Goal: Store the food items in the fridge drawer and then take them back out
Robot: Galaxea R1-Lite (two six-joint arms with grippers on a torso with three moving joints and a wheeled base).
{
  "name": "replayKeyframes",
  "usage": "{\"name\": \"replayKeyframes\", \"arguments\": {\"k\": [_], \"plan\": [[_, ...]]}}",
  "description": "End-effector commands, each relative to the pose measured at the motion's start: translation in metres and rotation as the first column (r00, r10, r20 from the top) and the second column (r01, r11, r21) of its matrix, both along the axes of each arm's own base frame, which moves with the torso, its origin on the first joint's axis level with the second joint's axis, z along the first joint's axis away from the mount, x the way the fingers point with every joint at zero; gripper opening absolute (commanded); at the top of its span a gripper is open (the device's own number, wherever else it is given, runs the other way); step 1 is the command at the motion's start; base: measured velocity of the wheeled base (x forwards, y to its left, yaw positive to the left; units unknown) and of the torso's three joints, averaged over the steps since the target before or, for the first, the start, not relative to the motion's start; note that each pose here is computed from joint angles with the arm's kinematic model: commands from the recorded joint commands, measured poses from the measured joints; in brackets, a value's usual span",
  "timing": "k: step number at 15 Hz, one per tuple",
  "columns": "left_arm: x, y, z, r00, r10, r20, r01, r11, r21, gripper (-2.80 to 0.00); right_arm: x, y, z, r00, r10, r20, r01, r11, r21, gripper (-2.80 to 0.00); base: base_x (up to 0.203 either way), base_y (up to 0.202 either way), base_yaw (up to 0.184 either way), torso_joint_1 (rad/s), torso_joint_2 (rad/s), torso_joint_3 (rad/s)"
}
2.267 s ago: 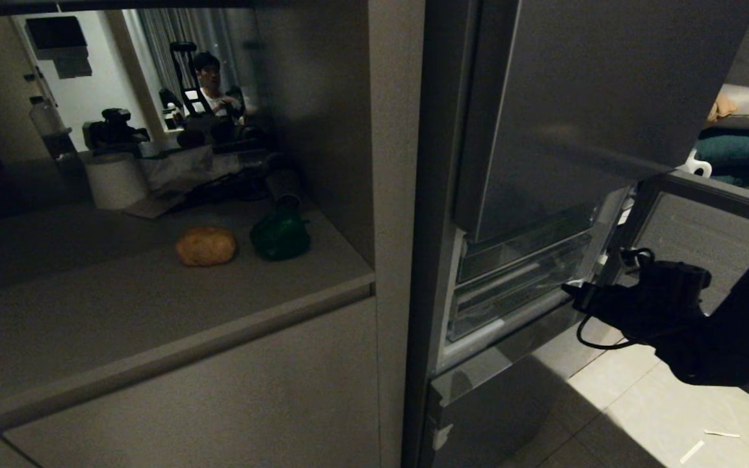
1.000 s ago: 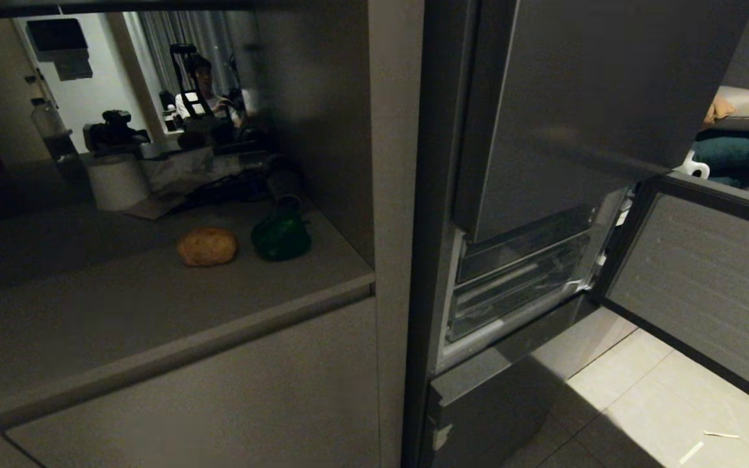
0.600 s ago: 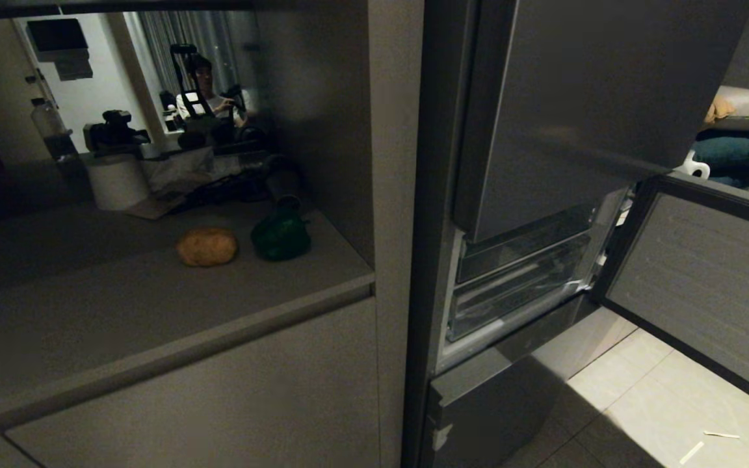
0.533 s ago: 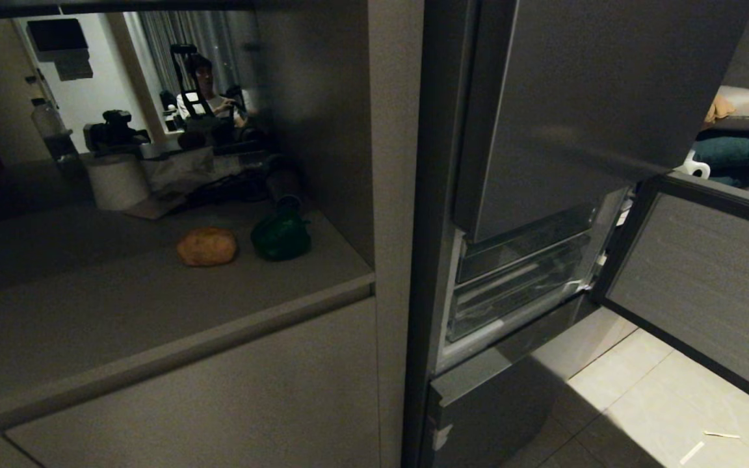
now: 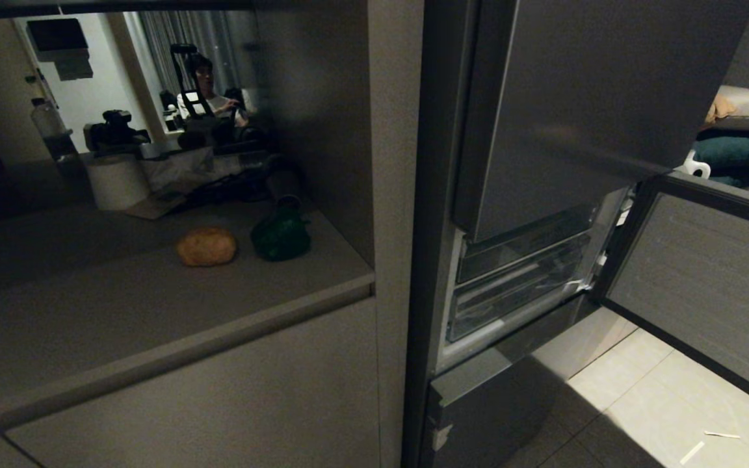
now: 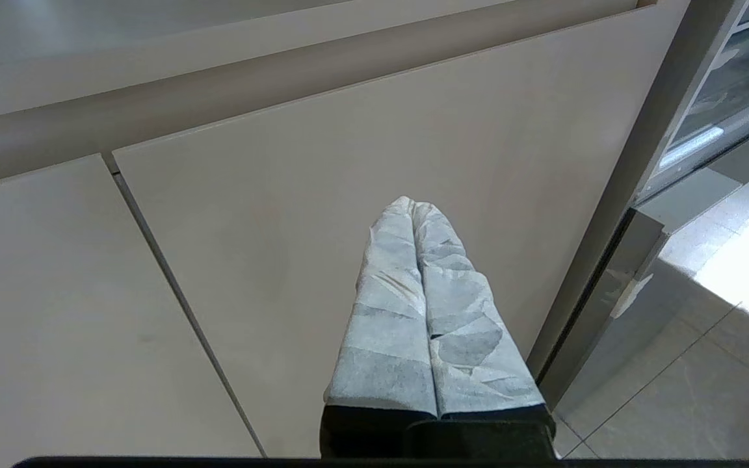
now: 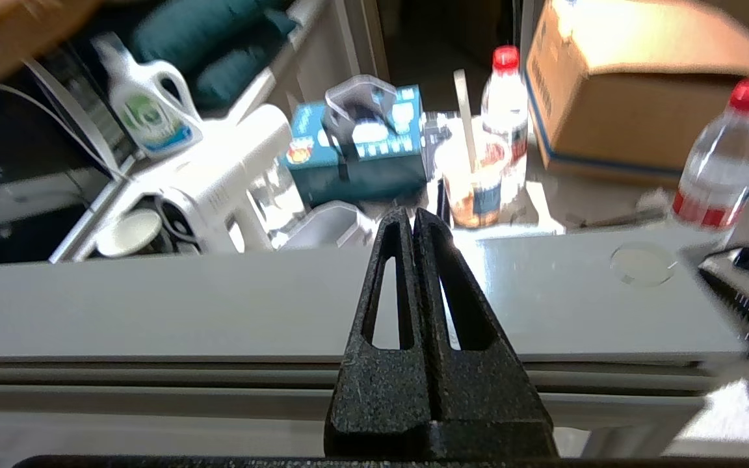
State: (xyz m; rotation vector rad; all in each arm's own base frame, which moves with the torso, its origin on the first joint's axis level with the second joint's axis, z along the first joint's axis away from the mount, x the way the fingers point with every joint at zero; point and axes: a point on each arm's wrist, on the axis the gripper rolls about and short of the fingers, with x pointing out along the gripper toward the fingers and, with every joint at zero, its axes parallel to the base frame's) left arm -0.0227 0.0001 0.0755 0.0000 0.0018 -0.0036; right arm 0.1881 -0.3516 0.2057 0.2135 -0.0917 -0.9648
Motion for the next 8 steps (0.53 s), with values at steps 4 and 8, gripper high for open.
{"name": "replayKeyframes", "arguments": {"k": [4, 8], "plan": [[0.0001, 0.0000, 0.0002, 1.000, 0.001, 0.000, -0.001, 1.000, 0.000, -2.80, 0.0068, -0.0155, -0.0192, 1.000, -0.004, -0.021, 0.005, 0.999, 0.048, -2.80, 0.000, 0.000, 0.000, 0.000, 0.00, 0.000], [0.0001, 0.0000, 0.0000, 1.000, 0.000, -0.001, 0.000, 1.000, 0.000, -2.80, 0.0012, -0.0081, -0.0183, 0.999, -0.005, -0.046, 0.009, 0.995, 0.099, -2.80, 0.000, 0.000, 0.000, 0.000, 0.00, 0.000]]}}
